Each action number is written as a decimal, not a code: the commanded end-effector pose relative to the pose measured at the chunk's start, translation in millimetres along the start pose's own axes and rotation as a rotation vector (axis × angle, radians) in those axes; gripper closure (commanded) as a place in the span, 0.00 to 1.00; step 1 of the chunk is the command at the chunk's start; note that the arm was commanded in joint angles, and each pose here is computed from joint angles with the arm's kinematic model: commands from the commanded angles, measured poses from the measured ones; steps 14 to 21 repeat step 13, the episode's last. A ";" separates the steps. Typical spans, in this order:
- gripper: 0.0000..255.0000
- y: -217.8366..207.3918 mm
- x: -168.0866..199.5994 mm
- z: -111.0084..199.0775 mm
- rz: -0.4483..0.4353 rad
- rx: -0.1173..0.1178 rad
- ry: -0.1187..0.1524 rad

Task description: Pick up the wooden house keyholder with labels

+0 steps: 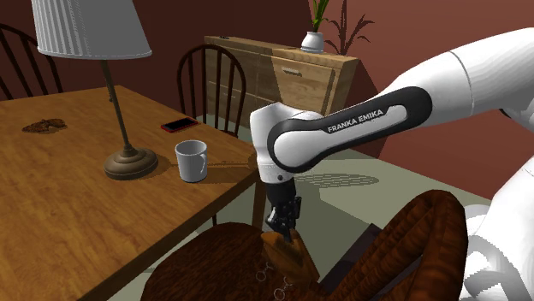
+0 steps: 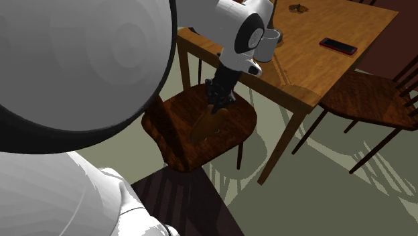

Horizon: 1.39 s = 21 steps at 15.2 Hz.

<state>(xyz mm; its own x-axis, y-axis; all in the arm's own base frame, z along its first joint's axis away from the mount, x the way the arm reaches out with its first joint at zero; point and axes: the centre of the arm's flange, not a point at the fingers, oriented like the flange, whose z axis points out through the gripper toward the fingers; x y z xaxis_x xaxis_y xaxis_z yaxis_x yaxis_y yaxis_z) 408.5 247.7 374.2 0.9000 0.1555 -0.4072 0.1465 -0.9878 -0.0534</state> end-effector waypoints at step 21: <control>1.00 -3.1 -26.3 -58.7 0.000 0.000 0.000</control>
